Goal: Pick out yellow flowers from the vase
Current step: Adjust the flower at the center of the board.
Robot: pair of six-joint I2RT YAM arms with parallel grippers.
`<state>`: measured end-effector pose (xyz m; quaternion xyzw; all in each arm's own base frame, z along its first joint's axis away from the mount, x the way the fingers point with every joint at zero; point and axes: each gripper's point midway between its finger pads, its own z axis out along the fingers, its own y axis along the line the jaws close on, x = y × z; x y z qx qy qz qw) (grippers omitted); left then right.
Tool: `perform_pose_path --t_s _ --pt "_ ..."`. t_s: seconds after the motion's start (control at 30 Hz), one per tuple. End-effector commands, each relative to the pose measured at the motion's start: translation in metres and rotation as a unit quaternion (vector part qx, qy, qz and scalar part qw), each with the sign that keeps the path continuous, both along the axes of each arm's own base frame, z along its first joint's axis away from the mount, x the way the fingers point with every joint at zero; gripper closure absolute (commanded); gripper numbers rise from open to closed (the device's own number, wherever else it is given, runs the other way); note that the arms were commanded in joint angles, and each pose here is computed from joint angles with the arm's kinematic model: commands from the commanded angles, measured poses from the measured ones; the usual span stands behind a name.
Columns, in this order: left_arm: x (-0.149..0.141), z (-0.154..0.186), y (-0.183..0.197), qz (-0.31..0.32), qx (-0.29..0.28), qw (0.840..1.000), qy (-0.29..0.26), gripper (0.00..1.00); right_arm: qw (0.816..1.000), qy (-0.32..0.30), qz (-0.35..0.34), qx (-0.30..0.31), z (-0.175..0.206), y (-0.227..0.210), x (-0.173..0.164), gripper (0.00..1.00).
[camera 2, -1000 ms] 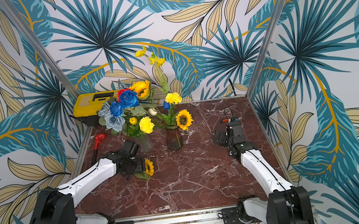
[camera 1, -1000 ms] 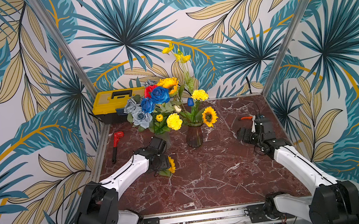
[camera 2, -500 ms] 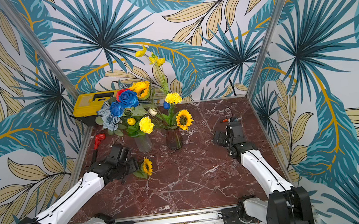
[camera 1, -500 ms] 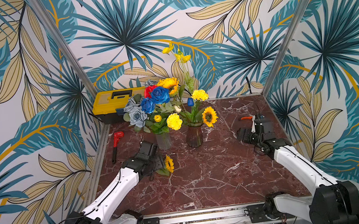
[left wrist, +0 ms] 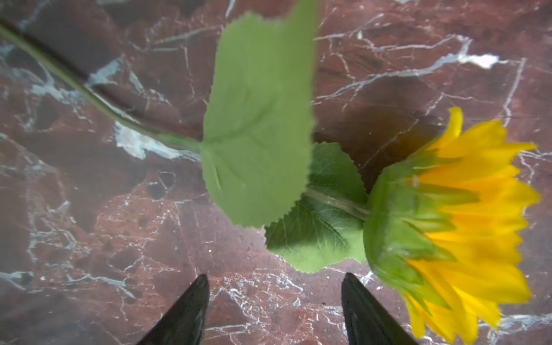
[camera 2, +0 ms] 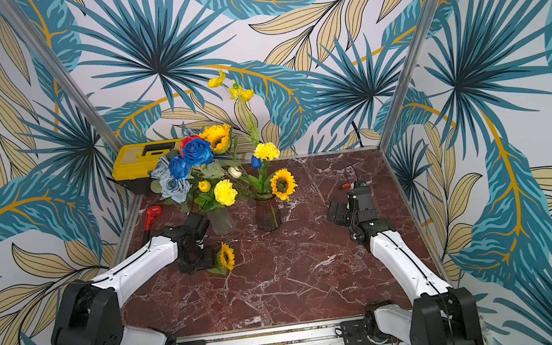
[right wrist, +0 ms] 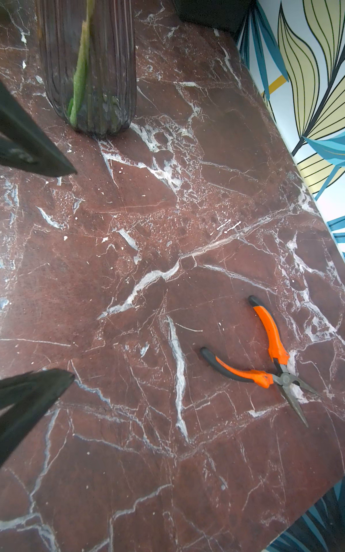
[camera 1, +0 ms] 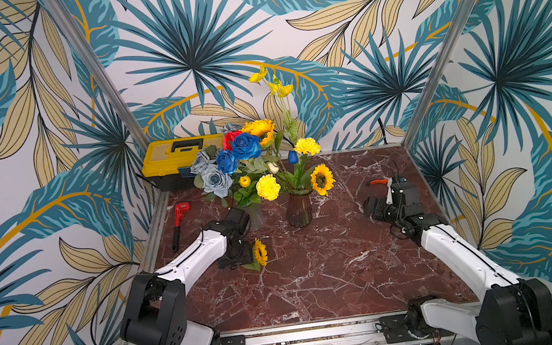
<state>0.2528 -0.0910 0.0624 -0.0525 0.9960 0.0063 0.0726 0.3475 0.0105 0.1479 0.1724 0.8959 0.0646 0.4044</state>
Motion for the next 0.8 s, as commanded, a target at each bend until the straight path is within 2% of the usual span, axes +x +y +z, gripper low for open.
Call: perform_pose_path --t_s 0.0,0.1,0.27,0.5,0.77 --pt "0.004 -0.002 -0.007 -0.024 0.026 0.999 0.005 0.24 1.0 0.008 -0.001 0.005 -0.005 0.002 -0.005 0.01" --pt "0.007 -0.014 -0.026 -0.042 0.026 0.999 0.012 0.21 1.0 0.007 0.001 0.011 -0.006 0.004 -0.003 0.01" --pt "0.015 -0.022 -0.056 -0.046 -0.008 0.999 0.002 0.21 1.0 0.006 0.002 0.008 -0.003 0.004 -0.003 0.0" --pt "0.028 -0.002 -0.107 -0.062 -0.126 0.99 -0.032 0.22 1.0 0.011 0.002 0.009 -0.007 0.004 -0.005 0.01" --pt "0.018 0.02 -0.1 -0.15 -0.125 0.979 -0.055 0.15 1.0 0.011 0.001 0.005 -0.007 0.002 -0.006 0.01"
